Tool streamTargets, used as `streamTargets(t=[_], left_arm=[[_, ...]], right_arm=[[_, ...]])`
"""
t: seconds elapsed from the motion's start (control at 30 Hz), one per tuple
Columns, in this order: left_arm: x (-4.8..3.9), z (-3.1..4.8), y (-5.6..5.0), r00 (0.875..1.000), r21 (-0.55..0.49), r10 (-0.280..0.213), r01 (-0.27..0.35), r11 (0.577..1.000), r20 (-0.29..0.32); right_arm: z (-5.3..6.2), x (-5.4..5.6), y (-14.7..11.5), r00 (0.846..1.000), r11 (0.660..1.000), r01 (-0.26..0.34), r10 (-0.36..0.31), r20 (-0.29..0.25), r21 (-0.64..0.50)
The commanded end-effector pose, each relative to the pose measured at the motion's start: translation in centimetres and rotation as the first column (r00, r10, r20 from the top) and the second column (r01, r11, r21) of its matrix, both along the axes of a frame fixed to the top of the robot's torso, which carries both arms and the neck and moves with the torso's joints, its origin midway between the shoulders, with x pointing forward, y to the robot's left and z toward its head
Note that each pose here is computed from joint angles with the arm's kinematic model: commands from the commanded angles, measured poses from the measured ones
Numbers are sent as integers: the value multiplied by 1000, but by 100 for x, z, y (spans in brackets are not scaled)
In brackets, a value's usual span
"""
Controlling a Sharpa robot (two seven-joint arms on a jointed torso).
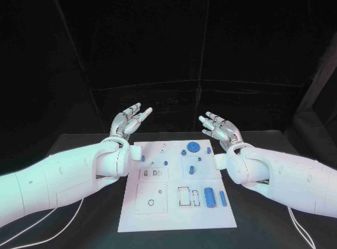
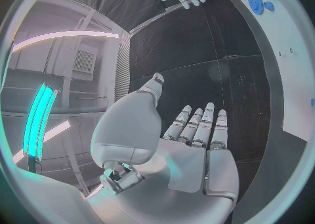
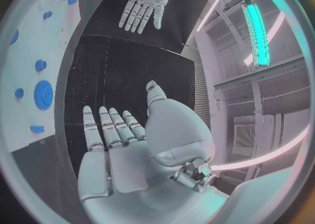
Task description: Assemble the parts on the task board
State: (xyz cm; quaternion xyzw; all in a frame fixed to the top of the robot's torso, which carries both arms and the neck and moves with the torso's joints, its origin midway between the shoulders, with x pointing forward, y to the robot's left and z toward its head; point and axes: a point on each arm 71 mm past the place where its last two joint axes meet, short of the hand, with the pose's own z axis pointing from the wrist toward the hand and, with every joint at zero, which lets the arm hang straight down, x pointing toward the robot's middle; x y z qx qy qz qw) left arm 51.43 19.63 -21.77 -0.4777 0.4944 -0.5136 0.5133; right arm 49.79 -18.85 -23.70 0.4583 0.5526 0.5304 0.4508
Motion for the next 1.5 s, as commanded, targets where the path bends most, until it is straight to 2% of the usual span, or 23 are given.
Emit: streamTargets(t=[0.03,0.3,0.33,0.5,0.63,0.73,1.0,1.03,1.2,1.33,1.5], left_arm=[[12,36,-31,998,-39,-47,48,998,40],[12,36,-31,998,-39,-47,48,998,40],[9,39,177,997,-58,-72,72,996,6],[-25,78,245,996,-59,-84,83,995,-2],[-83,119,253,994,-42,-110,110,993,7],[-149,160,253,991,-37,-134,134,990,11],[-305,233,204,982,-58,-190,191,980,11],[-316,237,194,981,-62,-195,196,979,11],[-401,269,111,973,-89,-231,231,969,9],[-429,289,69,968,-92,-251,252,963,23],[-446,305,36,962,-89,-272,274,957,39]], right_arm=[[-21,26,126,979,979,-202,202,-26,-20],[-43,75,149,965,965,-259,257,-43,-37],[172,200,-104,962,909,-154,227,150,-388],[359,255,-120,939,851,-121,265,220,-511],[495,306,-118,915,786,-100,314,255,-610],[587,342,-102,897,717,-87,359,258,-692],[724,376,-33,868,543,-45,436,236,-839],[729,377,-26,867,528,-43,442,231,-848],[744,367,62,855,402,-23,483,190,-915],[738,363,138,851,303,-2,501,157,-953],[731,358,223,851,227,16,509,132,-974]])
